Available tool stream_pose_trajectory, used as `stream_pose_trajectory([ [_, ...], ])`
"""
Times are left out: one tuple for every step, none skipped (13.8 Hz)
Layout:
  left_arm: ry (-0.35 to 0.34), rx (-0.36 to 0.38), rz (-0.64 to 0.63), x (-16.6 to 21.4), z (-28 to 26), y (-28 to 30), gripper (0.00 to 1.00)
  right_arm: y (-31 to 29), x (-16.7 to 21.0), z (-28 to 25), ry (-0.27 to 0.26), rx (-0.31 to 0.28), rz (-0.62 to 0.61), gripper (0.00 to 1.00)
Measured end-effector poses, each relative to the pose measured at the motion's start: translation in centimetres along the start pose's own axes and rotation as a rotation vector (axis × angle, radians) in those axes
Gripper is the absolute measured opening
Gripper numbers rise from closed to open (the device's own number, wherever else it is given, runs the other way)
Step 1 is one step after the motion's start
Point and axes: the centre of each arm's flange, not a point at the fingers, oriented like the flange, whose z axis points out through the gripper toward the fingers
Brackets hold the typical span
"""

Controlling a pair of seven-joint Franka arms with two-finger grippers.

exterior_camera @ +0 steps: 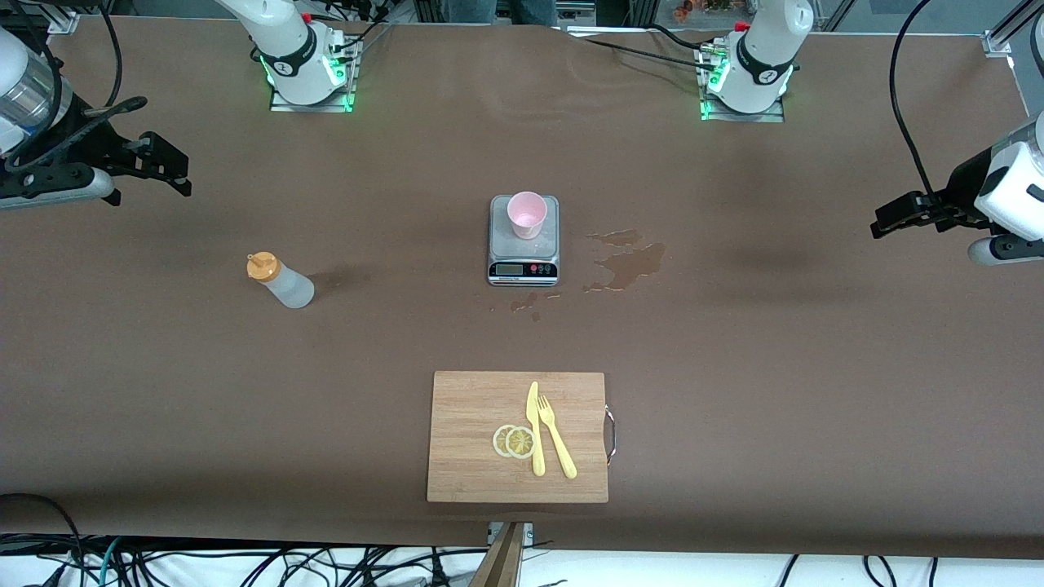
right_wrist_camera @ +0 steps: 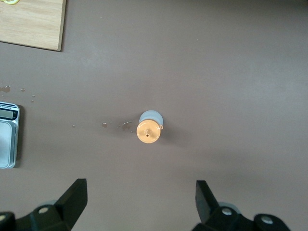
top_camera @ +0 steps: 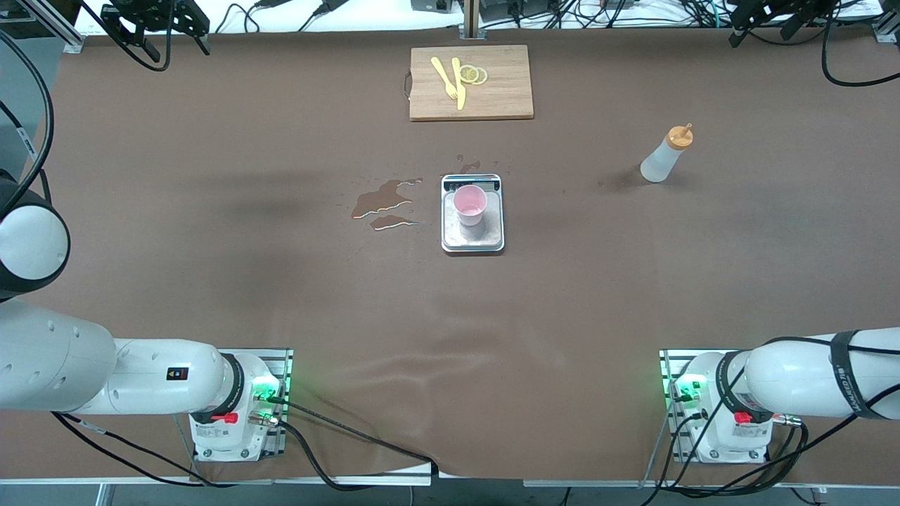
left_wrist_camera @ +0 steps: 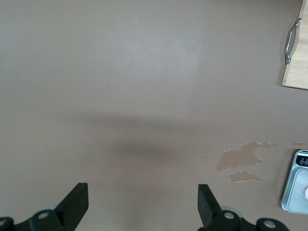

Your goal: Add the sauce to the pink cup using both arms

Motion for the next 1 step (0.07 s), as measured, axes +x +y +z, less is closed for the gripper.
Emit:
stream_pose_trajectory([
  [0.0, 0.0, 0.001, 0.0, 0.0, 0.0, 1.0, 0.1, -0.02, -0.01, -0.001, 0.0, 0.002, 1.0],
])
